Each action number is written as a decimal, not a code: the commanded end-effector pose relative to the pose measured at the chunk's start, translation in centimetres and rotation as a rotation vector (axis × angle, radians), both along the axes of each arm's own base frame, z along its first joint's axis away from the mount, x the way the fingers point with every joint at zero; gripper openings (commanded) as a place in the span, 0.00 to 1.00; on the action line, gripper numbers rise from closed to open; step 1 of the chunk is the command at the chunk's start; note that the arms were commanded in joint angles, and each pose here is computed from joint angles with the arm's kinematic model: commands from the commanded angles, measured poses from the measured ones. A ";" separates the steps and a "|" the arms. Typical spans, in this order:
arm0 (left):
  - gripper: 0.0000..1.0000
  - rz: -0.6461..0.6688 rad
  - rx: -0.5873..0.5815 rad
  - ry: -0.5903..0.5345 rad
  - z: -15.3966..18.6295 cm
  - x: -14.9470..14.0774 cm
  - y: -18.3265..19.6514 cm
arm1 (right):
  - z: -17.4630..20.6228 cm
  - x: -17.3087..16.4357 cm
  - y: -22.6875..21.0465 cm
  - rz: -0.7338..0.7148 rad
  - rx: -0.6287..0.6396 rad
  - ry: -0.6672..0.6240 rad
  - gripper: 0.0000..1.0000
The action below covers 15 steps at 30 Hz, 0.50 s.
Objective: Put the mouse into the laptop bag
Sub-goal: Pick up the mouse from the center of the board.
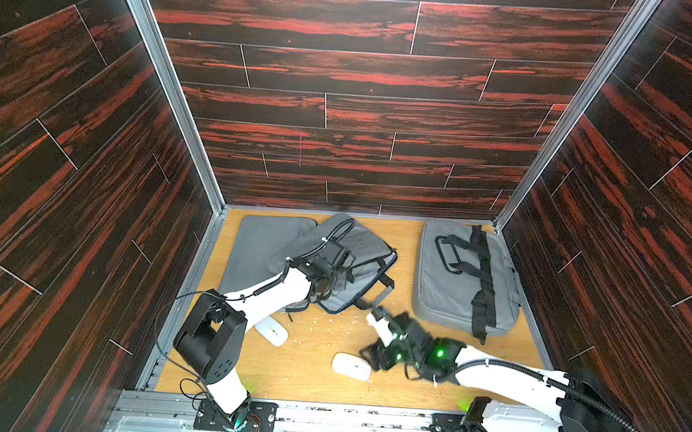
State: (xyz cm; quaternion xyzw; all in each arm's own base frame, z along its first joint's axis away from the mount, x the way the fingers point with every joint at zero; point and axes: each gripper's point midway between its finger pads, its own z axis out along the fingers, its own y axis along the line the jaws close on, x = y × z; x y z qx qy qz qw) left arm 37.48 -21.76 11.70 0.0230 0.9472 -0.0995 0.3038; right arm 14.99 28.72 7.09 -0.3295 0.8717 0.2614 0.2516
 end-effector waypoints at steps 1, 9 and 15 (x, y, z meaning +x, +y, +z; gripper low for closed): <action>0.00 0.071 -0.037 -0.022 1.3 0.0 2.2 | -0.7 -1.1 0.8 0.090 -0.004 -0.046 0.81; 0.00 0.080 -0.041 0.002 0.6 -0.2 2.6 | -3.8 -3.5 2.1 0.243 -0.170 -0.082 0.97; 0.00 0.071 -0.071 0.010 0.6 -0.1 2.1 | -5.4 -3.7 2.4 0.247 -0.215 -0.071 0.80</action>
